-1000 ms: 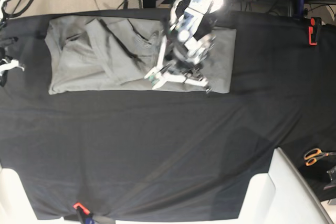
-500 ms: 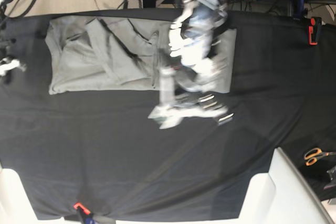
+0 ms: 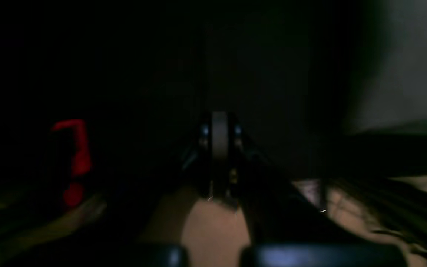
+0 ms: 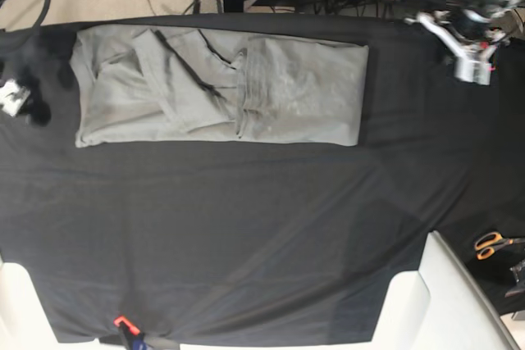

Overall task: Fold the T-shirt properly
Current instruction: 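Move the left gripper aside and the right gripper to the shirt end, then grasp the shirt end with the right gripper and fold it over the stack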

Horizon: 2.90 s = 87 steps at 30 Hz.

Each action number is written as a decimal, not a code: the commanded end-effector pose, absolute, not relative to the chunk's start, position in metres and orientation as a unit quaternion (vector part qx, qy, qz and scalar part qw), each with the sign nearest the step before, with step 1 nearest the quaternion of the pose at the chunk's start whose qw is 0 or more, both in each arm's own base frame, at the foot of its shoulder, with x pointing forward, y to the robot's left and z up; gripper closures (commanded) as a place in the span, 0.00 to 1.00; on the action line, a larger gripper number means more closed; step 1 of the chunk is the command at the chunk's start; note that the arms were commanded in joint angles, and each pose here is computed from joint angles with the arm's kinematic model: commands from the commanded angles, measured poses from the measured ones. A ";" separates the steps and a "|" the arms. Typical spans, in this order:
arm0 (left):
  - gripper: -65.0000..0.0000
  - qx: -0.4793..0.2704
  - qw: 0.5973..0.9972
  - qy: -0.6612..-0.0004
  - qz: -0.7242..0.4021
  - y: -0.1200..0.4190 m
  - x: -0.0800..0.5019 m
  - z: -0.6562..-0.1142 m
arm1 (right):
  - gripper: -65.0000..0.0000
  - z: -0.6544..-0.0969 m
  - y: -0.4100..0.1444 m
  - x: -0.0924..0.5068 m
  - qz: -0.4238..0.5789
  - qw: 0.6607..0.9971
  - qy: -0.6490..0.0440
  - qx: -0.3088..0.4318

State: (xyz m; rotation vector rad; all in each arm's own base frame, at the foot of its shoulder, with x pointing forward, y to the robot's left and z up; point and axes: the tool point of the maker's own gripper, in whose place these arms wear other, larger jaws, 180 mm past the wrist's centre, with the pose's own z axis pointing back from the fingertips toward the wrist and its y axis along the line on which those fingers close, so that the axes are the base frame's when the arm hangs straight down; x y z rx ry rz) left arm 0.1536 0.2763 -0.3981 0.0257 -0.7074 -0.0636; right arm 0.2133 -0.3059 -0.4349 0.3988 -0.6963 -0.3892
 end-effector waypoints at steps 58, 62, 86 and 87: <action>1.00 -0.035 0.936 -0.349 -0.029 0.260 0.154 -0.415 | 0.99 -0.498 -0.315 0.200 -0.144 0.956 -0.173 0.187; 1.00 -0.035 0.936 -0.349 -0.029 0.260 0.154 -0.415 | 0.99 -0.482 -0.340 0.208 -0.134 0.957 -0.205 0.155; 1.00 -0.034 0.936 -0.349 -0.029 0.260 0.153 -0.415 | 0.99 -0.418 -0.130 0.225 0.143 0.938 -0.265 -0.170; 1.00 -0.034 0.936 -0.349 -0.029 0.260 0.153 -0.415 | 0.99 -0.419 -0.118 0.222 0.152 0.939 -0.262 -0.161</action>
